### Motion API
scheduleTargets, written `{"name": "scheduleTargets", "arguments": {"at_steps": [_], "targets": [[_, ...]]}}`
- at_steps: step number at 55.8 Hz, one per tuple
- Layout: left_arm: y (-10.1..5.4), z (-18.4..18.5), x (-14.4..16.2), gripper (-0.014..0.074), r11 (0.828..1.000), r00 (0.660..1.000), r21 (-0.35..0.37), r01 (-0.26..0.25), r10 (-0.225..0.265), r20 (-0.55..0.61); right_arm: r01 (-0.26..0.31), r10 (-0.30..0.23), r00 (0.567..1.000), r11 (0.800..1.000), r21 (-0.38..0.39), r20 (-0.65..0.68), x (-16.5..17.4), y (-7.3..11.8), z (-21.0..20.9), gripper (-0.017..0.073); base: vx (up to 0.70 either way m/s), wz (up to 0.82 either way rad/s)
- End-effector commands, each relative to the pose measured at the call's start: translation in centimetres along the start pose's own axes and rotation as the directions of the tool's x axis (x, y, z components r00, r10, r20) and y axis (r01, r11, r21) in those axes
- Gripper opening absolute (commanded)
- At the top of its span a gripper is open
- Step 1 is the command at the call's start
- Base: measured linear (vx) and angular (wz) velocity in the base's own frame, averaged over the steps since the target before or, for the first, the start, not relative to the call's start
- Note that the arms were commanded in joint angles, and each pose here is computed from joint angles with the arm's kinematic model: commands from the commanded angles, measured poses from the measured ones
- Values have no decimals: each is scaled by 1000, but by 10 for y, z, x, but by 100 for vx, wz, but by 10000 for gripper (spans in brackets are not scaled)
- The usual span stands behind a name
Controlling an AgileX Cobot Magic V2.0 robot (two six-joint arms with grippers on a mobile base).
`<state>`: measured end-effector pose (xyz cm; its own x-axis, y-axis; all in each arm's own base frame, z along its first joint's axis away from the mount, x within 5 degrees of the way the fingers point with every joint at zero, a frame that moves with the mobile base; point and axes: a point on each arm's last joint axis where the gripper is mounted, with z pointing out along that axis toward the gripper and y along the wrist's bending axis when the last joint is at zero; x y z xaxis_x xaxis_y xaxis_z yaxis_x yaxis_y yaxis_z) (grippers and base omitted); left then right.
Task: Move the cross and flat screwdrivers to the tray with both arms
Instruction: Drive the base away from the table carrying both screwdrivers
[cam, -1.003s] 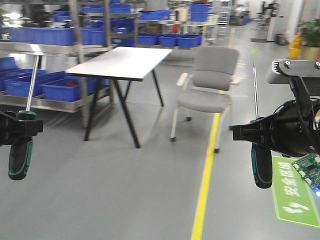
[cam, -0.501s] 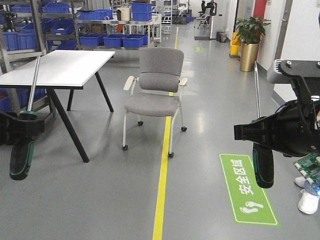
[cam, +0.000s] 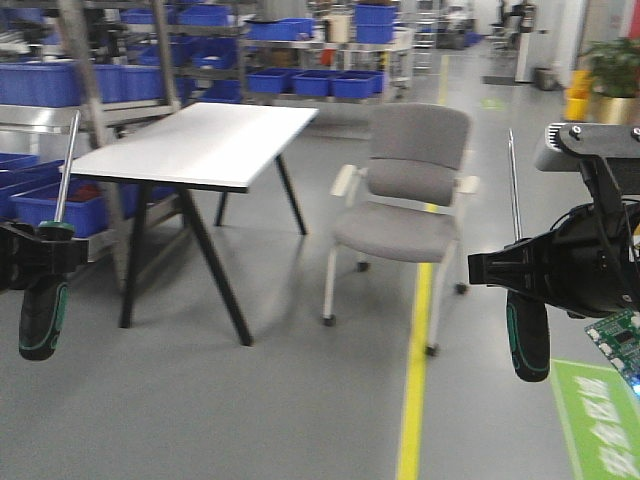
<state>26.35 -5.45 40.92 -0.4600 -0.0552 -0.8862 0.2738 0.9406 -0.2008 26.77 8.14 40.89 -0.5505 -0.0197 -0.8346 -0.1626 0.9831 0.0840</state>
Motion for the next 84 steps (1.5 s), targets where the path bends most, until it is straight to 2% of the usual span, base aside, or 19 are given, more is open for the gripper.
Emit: {"name": "scheduleTargets", "arguments": {"at_steps": [1, 39, 84], "targets": [[-5, -15, -19, 3, 1000, 991, 7, 12, -13, 136, 8, -6, 990, 1000, -17, 141, -18, 0, -18, -8, 50, 56], [-5, -15, -18, 3, 1000, 991, 7, 12, -13, 132, 27, -27, 989, 1000, 3, 142, -18, -2, -18, -8, 54, 62], [-6, -15, -17, 3, 1000, 993, 12, 13, -14, 118, 26, -26, 992, 1000, 5, 127, -17, -2, -18, -8, 57, 63]]}}
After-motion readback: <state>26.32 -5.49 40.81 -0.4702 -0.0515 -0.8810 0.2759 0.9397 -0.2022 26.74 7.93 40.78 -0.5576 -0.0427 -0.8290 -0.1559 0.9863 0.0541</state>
